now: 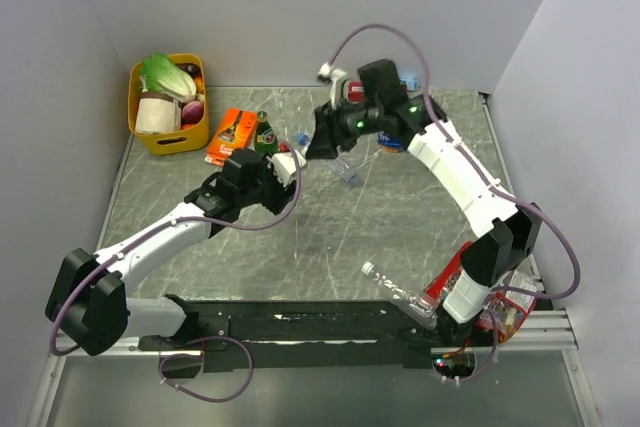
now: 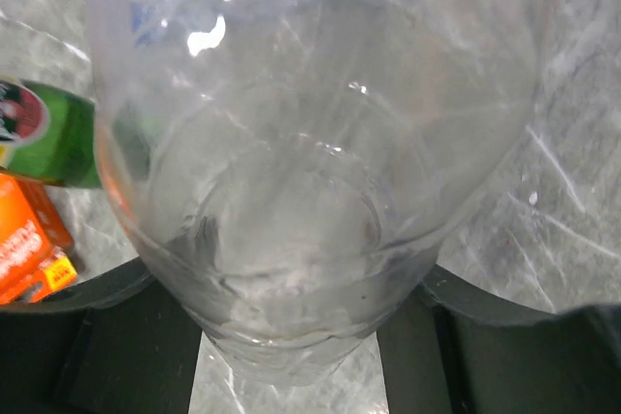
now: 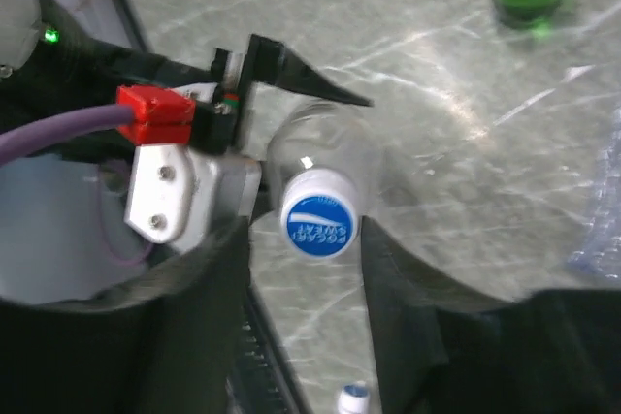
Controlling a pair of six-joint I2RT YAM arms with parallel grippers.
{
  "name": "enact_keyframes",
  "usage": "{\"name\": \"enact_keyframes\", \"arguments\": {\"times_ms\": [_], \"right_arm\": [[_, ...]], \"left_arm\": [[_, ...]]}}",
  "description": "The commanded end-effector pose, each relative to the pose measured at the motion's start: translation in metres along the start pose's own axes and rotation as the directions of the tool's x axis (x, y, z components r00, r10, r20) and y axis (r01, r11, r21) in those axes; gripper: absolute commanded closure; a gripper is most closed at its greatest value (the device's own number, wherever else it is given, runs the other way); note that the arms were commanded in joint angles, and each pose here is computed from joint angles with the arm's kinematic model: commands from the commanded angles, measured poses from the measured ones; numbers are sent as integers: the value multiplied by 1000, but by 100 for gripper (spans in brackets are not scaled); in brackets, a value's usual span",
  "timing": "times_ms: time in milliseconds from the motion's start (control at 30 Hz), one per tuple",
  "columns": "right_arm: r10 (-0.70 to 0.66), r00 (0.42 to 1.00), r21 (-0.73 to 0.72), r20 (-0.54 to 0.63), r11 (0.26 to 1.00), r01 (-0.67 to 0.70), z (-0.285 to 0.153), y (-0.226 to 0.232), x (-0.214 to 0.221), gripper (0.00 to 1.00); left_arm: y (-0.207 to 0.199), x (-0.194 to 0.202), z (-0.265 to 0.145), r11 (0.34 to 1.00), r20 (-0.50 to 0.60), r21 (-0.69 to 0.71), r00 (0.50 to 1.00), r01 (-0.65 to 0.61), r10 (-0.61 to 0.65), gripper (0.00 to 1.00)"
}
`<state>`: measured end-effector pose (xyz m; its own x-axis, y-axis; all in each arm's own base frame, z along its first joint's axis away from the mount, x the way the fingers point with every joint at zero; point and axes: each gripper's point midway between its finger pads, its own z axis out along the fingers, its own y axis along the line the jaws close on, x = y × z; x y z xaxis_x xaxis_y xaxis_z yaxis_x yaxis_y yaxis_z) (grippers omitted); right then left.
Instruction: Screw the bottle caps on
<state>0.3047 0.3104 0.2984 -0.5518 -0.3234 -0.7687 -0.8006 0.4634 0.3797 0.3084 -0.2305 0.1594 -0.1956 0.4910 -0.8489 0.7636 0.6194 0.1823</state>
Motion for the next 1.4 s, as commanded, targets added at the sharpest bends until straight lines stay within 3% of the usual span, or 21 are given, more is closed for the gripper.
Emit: {"name": "enact_keyframes", "arguments": {"times_ms": [0,67,100,133,200,233,267,300,333,367,400,433,533,967,1133,1367], "right_arm": [[-66,972,-61,226,995,81,-75,18,-77,39],[-254,938,-64,238,959,276,-97,16,-78,39],[-365,897,-41,248,922,386,-108,24,-81,39],[-555,800,-11,230,820,572,-111,23,-74,39],[-678,708,-52,198,714,699,-113,37,-39,39],[-783,591,-32,193,597,802,-112,38,-31,40],[-837,505,-7,210,515,857,-108,45,-29,40],[-870,458,-10,184,464,886,-106,48,-4,39],[-927,331,3,177,336,942,-103,50,3,39],[-953,245,23,175,253,967,-109,58,10,39],[-965,206,-27,160,205,978,-94,59,32,39],[-980,112,-26,162,110,994,-92,62,37,39],[-984,23,-46,176,15,999,-82,72,53,39],[-967,-73,-71,245,-93,993,-51,91,64,39],[-964,-73,-65,257,-93,994,-46,93,59,41],[-964,-47,-131,260,-84,988,-38,90,66,50]], "left_arm": [[-3,-53,-15,992,141,75,986,-101,90,99],[-21,-46,-25,968,145,187,980,-165,139,99],[-26,-46,-29,940,160,223,961,-258,226,99],[-43,-35,-38,908,147,321,961,-269,233,99],[-53,-34,-47,831,187,395,920,-391,344,99],[-65,-18,-53,797,147,480,929,-367,340,99],[-67,-14,-55,779,139,504,925,-373,354,99],[-66,-17,-57,752,150,514,907,-412,394,99],[-69,-8,-55,735,123,550,909,-397,399,99],[-72,1,-60,719,84,588,913,-369,400,99],[-69,-4,-60,706,95,588,901,-395,424,99],[-69,-1,-59,698,84,600,899,-389,429,99],[-67,0,-60,676,91,605,880,-421,467,99],[-64,-20,-55,658,135,585,857,-474,498,99],[-64,-22,-54,658,144,577,854,-484,501,99],[-61,-25,-52,667,158,551,847,-502,507,99]]}}
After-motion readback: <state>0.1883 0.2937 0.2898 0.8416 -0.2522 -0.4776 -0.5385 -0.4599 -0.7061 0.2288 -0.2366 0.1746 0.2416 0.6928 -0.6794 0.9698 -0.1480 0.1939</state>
